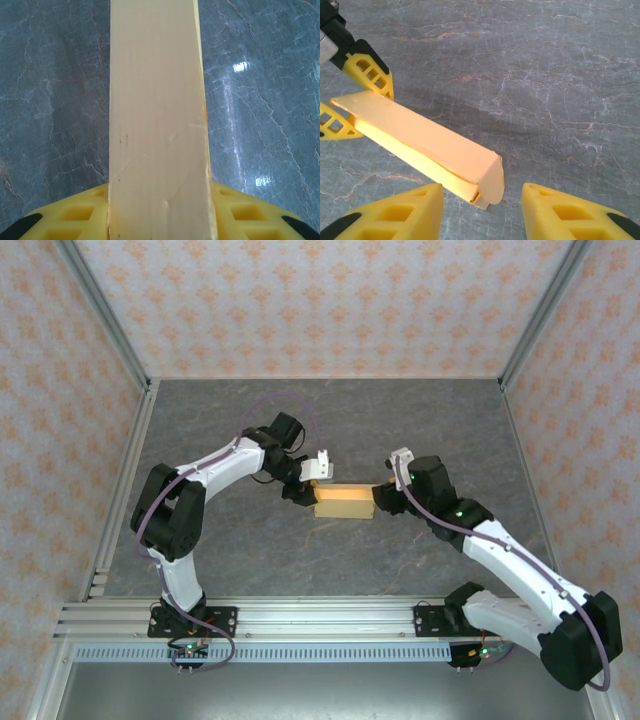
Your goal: Fold the paper box
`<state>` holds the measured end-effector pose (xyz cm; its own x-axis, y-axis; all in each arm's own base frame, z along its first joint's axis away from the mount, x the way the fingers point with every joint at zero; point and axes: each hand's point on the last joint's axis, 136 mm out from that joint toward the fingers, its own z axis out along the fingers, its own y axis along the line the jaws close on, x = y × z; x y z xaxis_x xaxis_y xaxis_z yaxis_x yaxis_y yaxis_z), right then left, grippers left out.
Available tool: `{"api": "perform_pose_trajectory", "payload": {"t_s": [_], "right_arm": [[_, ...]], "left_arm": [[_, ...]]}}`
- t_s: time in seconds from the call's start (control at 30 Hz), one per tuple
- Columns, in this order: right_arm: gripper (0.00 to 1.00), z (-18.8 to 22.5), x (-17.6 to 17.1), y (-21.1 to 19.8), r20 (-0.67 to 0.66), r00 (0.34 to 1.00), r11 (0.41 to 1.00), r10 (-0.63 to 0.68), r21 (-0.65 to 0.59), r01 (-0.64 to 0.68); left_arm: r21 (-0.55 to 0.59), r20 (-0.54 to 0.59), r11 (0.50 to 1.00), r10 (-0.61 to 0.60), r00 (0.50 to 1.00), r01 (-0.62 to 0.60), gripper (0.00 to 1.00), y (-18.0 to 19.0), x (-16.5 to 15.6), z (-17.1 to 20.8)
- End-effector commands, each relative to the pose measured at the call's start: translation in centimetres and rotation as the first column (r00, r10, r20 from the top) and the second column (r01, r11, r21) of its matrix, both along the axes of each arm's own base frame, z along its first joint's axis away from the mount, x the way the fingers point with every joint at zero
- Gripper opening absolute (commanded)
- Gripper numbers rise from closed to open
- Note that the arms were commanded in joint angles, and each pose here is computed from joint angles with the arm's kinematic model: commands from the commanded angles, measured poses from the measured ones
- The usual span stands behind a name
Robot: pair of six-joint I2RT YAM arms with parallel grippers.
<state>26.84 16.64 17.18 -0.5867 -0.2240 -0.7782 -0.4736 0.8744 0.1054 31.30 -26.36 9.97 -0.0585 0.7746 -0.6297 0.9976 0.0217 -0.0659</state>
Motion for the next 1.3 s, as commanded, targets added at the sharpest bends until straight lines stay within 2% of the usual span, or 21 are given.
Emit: {"api": "perform_pose_trajectory", "payload": {"t_s": [0.0,0.3,0.57,0.9,1.07,1.27], "right_arm": [[0.44,-1.6,-0.1,-0.6,-0.013,1.0,0.999,-0.021,-0.038,0.02],[0.42,-3.1,0.7,0.3,-0.016,1.0,0.997,0.024,-0.071,-0.026],[0.37,-3.7,1.3,0.7,-0.037,0.999,0.994,0.039,-0.096,-0.043],[0.16,-3.5,2.2,0.9,-0.024,0.999,0.993,0.033,-0.109,-0.035],[0.1,-2.5,2.3,1.1,-0.042,0.999,0.996,0.02,-0.086,-0.023],[0.06,-2.7,2.5,0.8,-0.141,0.989,0.993,-0.046,-0.116,0.029]], "left_arm": [[0.053,-0.029,0.999,0.001,1.0,0.0,0.35,0.2,-0.4,-0.4],[0.057,-0.022,0.998,-0.008,1.0,0.009,0.35,0.2,-0.4,-0.4],[0.062,-0.026,0.998,-0.008,1.0,0.01,0.35,0.1,-0.3,-0.5],[0.066,-0.019,0.998,-0.01,1.0,0.011,0.35,0.0,-0.3,-0.5],[0.087,-0.014,0.996,0.008,1.0,-0.006,0.35,0.1,-0.1,-0.6],[0.093,-0.007,0.996,0.015,1.0,-0.014,0.35,0.0,0.0,-0.7]]}}
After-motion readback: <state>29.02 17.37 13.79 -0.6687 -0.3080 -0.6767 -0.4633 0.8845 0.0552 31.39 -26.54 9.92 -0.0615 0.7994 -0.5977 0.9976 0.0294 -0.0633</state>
